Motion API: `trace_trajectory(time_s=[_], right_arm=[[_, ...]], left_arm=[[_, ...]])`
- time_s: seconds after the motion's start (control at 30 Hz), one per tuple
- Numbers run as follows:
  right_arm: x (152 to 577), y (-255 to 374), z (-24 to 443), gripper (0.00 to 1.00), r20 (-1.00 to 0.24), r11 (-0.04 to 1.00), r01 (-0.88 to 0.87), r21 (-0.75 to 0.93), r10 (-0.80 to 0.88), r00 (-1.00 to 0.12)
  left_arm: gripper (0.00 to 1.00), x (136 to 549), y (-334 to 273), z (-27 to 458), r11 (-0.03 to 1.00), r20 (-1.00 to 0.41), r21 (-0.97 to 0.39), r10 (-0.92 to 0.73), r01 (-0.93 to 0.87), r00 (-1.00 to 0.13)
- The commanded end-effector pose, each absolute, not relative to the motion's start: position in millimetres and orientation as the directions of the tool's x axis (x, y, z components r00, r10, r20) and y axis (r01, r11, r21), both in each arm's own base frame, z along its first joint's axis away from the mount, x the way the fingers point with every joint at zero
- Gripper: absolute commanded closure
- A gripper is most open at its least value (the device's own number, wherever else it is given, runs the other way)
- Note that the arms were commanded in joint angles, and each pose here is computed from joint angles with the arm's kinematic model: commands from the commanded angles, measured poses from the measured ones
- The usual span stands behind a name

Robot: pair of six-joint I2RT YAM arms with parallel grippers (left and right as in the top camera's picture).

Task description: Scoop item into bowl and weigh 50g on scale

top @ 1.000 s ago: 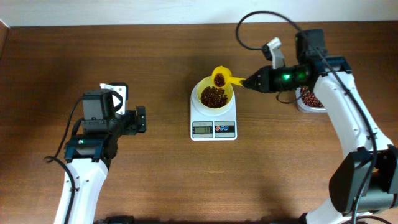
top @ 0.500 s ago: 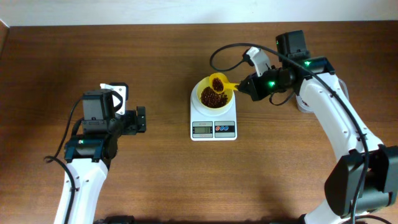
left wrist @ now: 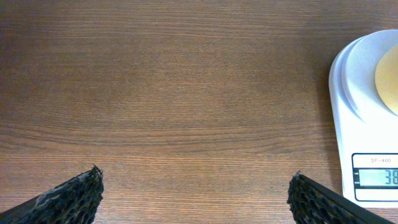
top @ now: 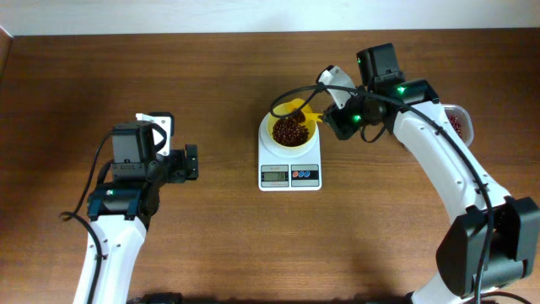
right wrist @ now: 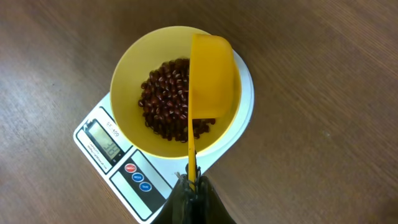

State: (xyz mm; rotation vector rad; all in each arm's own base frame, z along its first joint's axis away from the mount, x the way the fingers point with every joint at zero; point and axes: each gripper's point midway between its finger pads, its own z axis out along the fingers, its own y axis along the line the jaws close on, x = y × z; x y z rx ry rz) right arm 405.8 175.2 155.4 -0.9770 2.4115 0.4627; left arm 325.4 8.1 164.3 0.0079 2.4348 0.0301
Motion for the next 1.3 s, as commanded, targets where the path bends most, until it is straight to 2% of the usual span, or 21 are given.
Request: trace_trajectory(time_s=[0.0, 0.17, 0.23, 0.3, 0.37, 0.43, 0.63, 0.73, 0.93, 1.03, 1.17, 1.27], right_arm=[[400, 183, 163, 0.96, -0.575, 0.662, -0.731, 0.164, -0.538, -0.616], [396, 188, 166, 0.96, -0.584, 0.642, -0.740, 0.202, -0.528, -0.617], [403, 173, 163, 0.96, -0.563, 0.686, -0.713, 0.148, -0.534, -0.630], [396, 184, 167, 0.96, -0.582, 0.647, -0.738, 0.191, -0.530, -0.616], [401, 174, 162, 0.96, -0.558, 0.678, -0.722, 0.137, -0.549, -0.622], [397, 183, 165, 0.96, -0.576, 0.651, -0.738, 0.177, -0.540, -0.614], [398, 183, 166, 0.96, -0.579, 0.659, -0.731, 0.179, -0.530, -0.620], [398, 182, 166, 0.96, -0.557, 0.711, -0.660, 0.243, -0.455, -0.695], [397, 185, 168, 0.96, -0.561, 0.703, -0.664, 0.253, -0.453, -0.693], [394, 187, 167, 0.96, -0.594, 0.598, -0.787, 0.154, -0.580, -0.557], [395, 187, 182, 0.96, -0.623, 0.592, -0.796, 0.122, -0.578, -0.526], [397, 177, 175, 0.96, -0.590, 0.611, -0.788, 0.074, -0.610, -0.529]], left_arm=[[0.01, 325, 11, 162, 0.999, -0.644, 0.037, 0.022, -0.002, -0.765], [0.01, 325, 11, 162, 0.999, -0.644, 0.037, 0.022, -0.002, -0.765], [0.01, 325, 11, 162, 0.999, -0.644, 0.037, 0.022, -0.002, -0.765], [0.01, 325, 11, 162, 0.999, -0.644, 0.037, 0.022, -0.002, -0.765], [0.01, 325, 11, 162, 0.999, -0.644, 0.037, 0.022, -0.002, -0.765], [0.01, 325, 11, 162, 0.999, -0.644, 0.037, 0.022, -0.002, -0.765], [0.01, 325, 11, 162, 0.999, -0.644, 0.037, 0.022, -0.002, -0.765], [0.01, 325, 11, 162, 0.999, -0.644, 0.037, 0.022, -0.002, -0.765], [0.01, 325, 11, 162, 0.999, -0.644, 0.037, 0.022, -0.002, -0.765], [0.01, 325, 11, 162, 0.999, -0.644, 0.037, 0.022, -0.002, -0.765], [0.01, 325, 11, 162, 0.999, -0.644, 0.037, 0.022, -0.002, -0.765], [0.01, 325, 11, 162, 0.999, -0.644, 0.037, 0.022, -0.002, -0.765]])
